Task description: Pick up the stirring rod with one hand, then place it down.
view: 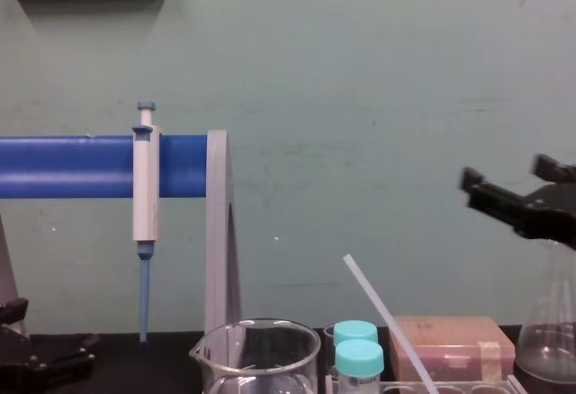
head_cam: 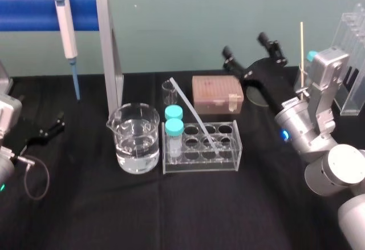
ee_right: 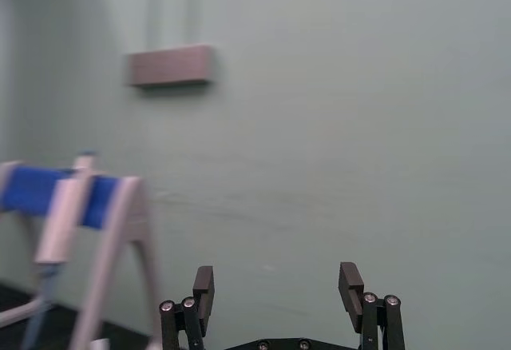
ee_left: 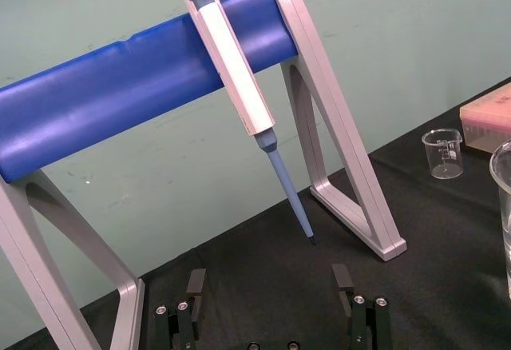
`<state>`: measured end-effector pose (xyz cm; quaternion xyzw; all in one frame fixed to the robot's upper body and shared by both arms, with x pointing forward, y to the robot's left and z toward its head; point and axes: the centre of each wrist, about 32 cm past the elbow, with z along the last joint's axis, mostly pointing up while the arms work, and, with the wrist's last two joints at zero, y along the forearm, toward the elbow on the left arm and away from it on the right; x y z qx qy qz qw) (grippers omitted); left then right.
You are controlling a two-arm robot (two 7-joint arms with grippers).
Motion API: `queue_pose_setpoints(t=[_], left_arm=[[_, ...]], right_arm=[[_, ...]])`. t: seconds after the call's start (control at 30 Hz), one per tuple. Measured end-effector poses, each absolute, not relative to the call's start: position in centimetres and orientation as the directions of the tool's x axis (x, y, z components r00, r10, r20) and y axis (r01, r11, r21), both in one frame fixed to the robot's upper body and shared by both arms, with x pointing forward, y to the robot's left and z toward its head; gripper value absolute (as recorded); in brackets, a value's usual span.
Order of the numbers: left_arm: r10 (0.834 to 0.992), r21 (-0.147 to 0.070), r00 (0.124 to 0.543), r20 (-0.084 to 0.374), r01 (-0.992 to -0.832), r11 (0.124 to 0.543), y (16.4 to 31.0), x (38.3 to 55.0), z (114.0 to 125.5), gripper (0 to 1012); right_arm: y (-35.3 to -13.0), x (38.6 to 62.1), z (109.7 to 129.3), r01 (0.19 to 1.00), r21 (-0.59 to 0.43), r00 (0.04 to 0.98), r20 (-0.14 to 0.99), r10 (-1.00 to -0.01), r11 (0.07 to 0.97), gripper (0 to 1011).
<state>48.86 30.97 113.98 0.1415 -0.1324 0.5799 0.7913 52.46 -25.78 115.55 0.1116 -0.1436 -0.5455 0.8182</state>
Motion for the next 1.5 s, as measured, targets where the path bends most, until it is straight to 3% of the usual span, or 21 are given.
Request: queue_pose_setpoints(t=[0.17,0.3,0.57,1.5], left_arm=[[0.880,0.070,0.292,0.374,-0.955,0.287,31.0,48.9,114.0,1000],[0.880,0.070,0.292,0.374,-0.955,0.287,31.0,48.9,114.0,1000],[0.880,0.070,0.292,0.374,-0.955,0.287,31.0,48.9,114.0,1000],[0.880,0.070,0.292,0.374,-0.955,0.287,31.0,48.9,114.0,1000]], right_arm=[[-24.6,50.9,115.3,0.933,0.295,0.216,0.006,-0.976,0.208,1000],[-24.0,50.1,115.4,0.961,0.232,0.161,-0.029,-0.986,0.151,1002],[-23.6,49.4,115.2,0.982,0.123,0.150,-0.036,-0.988,0.144,1000],[-23.6,49.5,115.2,0.979,0.142,0.156,-0.033,-0.987,0.149,1000]])
